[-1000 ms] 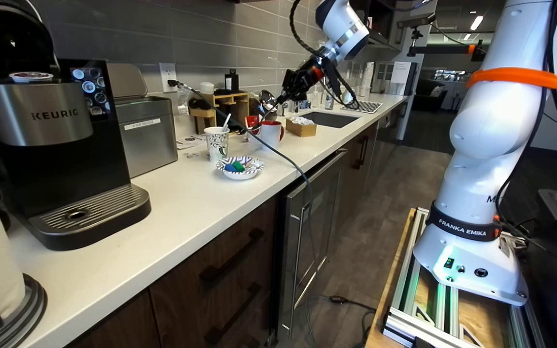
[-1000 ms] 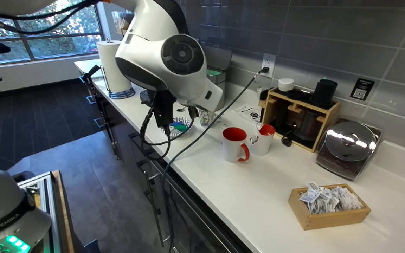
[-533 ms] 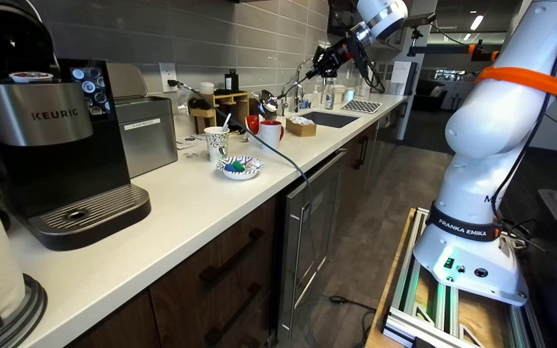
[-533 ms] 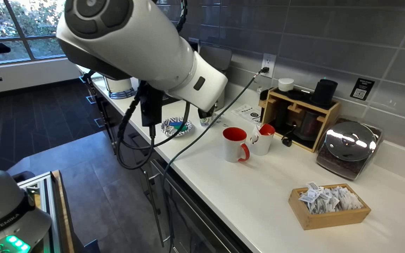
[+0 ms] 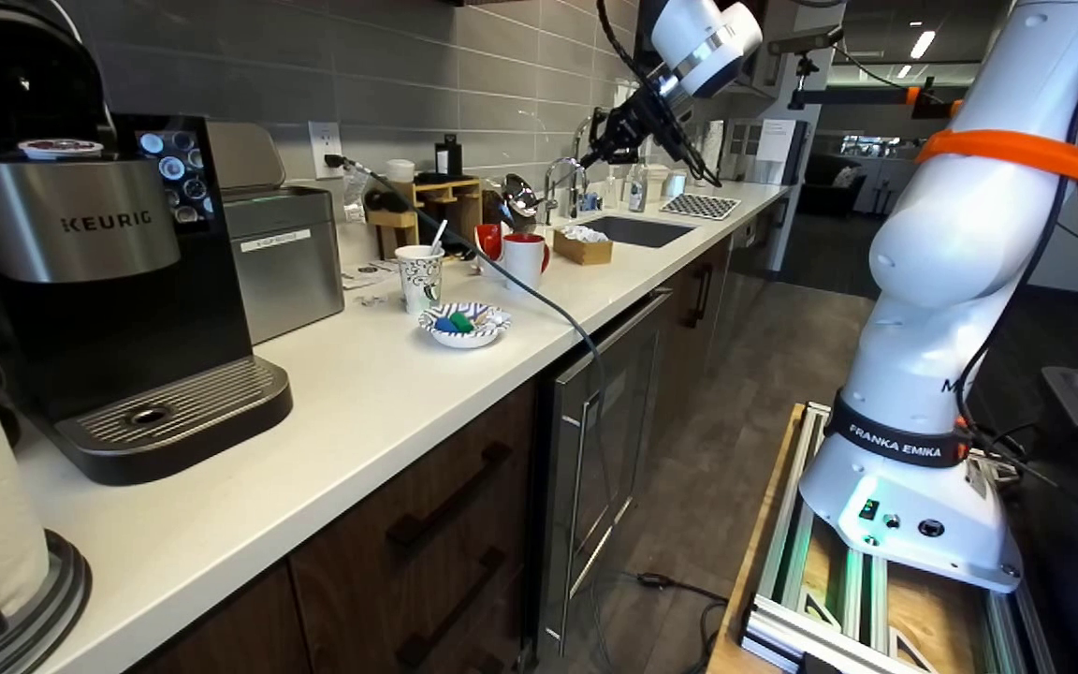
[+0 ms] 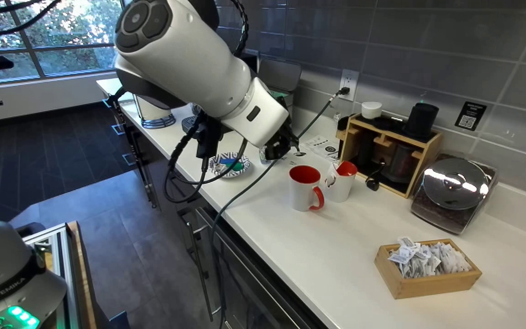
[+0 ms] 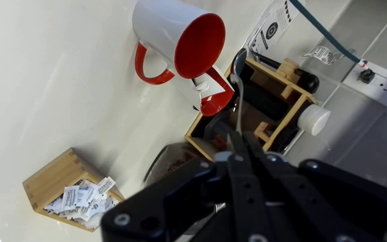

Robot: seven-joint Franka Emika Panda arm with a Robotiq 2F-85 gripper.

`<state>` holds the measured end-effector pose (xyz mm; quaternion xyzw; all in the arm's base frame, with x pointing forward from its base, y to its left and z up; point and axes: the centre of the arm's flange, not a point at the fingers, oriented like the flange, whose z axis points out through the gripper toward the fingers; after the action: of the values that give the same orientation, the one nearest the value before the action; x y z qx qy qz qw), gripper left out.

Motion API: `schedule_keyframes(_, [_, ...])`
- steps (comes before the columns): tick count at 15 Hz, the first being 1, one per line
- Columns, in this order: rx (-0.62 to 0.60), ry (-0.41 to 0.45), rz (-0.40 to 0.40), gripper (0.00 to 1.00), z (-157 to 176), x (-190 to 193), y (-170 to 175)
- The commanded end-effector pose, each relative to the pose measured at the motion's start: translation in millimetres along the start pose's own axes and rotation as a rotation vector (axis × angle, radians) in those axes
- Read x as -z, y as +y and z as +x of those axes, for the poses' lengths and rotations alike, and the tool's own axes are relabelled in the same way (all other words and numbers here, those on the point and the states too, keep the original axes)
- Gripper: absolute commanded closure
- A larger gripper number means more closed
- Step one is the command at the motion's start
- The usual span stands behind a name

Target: Put the metal spoon inside the cup

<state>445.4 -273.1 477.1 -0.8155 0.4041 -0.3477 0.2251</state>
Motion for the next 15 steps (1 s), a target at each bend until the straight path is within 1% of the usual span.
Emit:
schedule_keyframes(1, [-0.062, 0.000, -0.057, 0.99, -10, -25, -2])
schedule_keyframes(7, [-0.113, -0.008, -0.136, 0.99, -17, -49, 6])
schedule_keyframes(11, [-0.104, -0.011, -0.189, 0.99, -20, -63, -1])
schedule_keyframes(15, [-0.068, -0.035, -0.240, 0.99, -23, -76, -13])
